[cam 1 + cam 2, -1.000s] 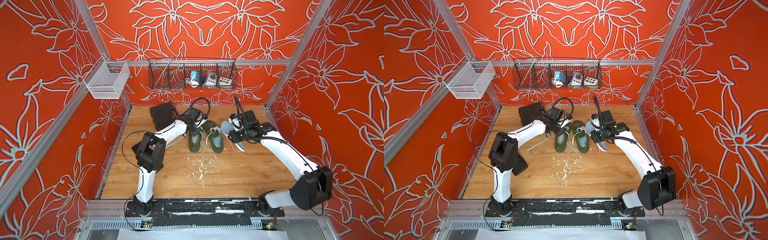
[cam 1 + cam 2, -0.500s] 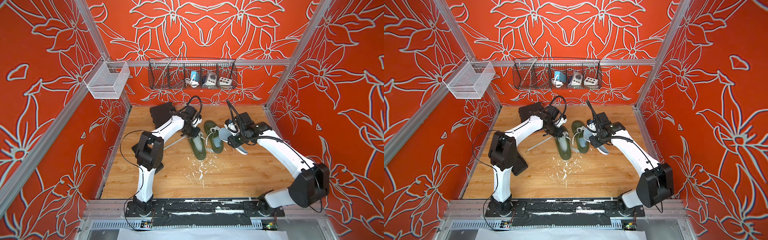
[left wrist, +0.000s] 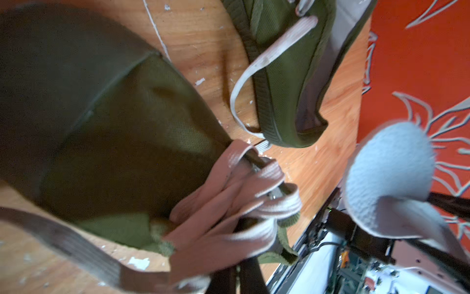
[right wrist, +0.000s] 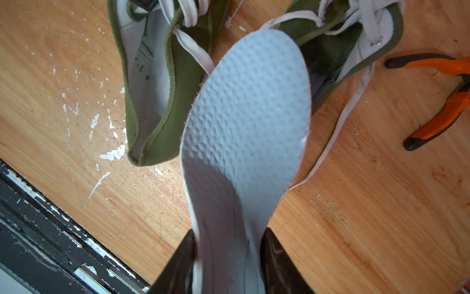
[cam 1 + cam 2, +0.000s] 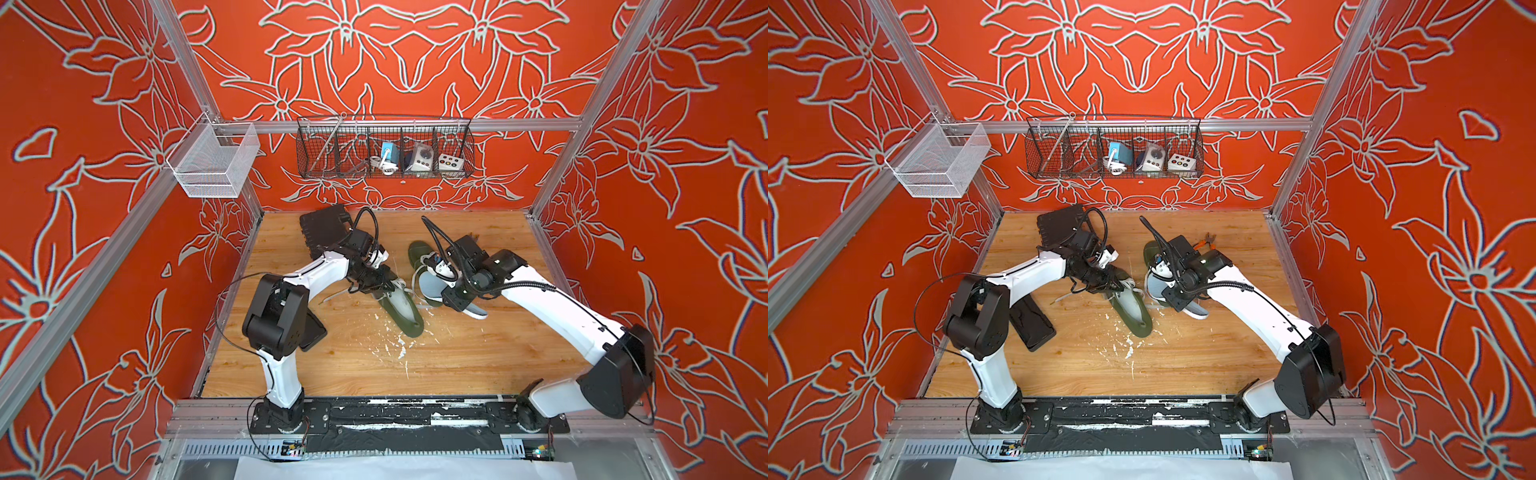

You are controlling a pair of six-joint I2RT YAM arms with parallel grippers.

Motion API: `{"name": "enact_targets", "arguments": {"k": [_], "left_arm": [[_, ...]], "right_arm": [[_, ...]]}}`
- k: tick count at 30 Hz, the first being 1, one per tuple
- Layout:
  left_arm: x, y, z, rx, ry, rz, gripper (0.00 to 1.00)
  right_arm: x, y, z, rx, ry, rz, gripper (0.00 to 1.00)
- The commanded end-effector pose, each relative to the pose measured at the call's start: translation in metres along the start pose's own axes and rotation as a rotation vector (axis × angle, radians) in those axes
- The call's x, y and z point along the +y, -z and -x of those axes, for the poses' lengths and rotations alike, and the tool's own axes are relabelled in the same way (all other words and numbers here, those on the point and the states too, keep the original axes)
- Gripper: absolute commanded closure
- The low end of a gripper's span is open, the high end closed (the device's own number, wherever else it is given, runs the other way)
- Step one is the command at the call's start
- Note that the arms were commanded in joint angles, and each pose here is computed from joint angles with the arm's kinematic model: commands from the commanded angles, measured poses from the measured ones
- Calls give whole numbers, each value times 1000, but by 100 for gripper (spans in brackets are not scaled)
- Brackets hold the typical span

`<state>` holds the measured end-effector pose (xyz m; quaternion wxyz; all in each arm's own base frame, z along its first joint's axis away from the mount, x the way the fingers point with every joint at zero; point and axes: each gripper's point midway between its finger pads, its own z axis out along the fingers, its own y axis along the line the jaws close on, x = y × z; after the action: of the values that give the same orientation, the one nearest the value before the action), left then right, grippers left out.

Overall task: Insert the insole into the shoe
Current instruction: Move the shoe to the center of the board, then insert the insole into the shoe.

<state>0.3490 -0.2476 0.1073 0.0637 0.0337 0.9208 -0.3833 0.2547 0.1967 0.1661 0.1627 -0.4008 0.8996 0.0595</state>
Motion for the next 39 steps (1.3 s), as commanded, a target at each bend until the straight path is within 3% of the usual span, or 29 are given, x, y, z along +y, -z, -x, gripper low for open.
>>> {"name": "enact_targets", "arguments": {"k": [1, 7, 19, 28, 39], "left_arm": [[-32, 13, 13, -73, 46, -152, 100], [-33, 12, 5, -103, 134, -244, 100], [-32, 7, 2, -63, 114, -259, 100], [-34, 4, -2, -49, 116, -308, 100], [-37, 7, -3, -69, 117, -331, 100]], "right_arm": [[5, 12, 0, 13, 82, -7, 58], [19, 18, -5, 85, 244, -36, 61], [18, 7, -1, 167, 529, -228, 68], [27, -7, 6, 205, 611, -229, 74], [30, -19, 15, 275, 592, -235, 78]]}}
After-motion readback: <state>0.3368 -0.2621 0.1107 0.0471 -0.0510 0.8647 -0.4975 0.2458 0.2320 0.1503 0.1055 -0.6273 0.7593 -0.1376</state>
